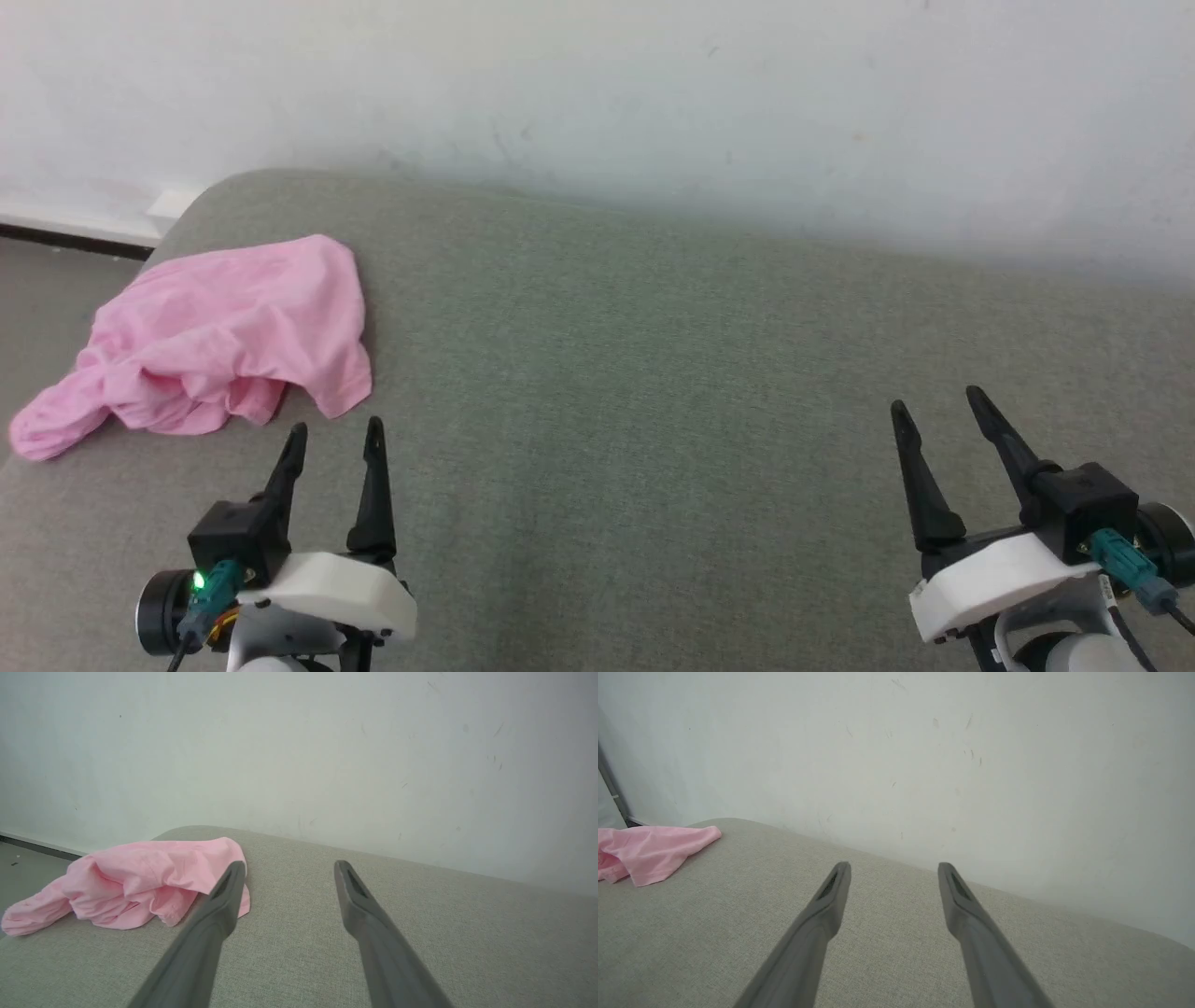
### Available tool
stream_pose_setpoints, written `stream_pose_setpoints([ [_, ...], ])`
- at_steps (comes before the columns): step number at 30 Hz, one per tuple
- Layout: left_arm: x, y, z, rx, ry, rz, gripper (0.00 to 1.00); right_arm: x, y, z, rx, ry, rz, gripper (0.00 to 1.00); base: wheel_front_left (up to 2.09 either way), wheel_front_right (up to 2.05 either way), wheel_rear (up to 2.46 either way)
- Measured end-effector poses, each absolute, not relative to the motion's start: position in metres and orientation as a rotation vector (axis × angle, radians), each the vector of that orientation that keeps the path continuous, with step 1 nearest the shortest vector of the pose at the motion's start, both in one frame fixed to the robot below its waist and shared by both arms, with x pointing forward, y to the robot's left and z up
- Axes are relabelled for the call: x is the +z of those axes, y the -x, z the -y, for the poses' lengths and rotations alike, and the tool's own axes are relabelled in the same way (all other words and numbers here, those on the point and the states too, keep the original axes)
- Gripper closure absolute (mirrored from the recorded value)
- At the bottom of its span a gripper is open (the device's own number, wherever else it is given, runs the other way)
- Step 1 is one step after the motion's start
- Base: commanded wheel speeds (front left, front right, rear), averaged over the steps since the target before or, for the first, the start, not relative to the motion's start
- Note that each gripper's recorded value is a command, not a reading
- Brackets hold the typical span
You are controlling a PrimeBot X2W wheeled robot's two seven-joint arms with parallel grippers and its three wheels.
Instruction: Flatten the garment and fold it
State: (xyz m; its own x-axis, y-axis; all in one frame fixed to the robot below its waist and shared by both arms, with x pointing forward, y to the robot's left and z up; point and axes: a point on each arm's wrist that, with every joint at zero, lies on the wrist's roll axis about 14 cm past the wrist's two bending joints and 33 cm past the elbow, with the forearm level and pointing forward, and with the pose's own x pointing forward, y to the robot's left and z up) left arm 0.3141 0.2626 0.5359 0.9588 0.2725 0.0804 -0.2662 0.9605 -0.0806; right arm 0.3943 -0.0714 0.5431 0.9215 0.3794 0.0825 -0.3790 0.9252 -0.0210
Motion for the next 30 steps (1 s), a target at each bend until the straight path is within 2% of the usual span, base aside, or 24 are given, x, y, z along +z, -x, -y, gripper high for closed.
stream_pose_setpoints([
  [15,0.536,-0.297,-0.298,0.403,0.083,0.114,0.0,0.539,-0.4,0.044,0.468,-0.01,0.084,0.0,0.0,0.0,0.0],
  [30,0.595,-0.346,-0.344,0.468,0.011,0.283,0.0,0.52,-0.42,0.032,0.495,-0.002,0.041,0.0,0.0,0.0,0.0],
])
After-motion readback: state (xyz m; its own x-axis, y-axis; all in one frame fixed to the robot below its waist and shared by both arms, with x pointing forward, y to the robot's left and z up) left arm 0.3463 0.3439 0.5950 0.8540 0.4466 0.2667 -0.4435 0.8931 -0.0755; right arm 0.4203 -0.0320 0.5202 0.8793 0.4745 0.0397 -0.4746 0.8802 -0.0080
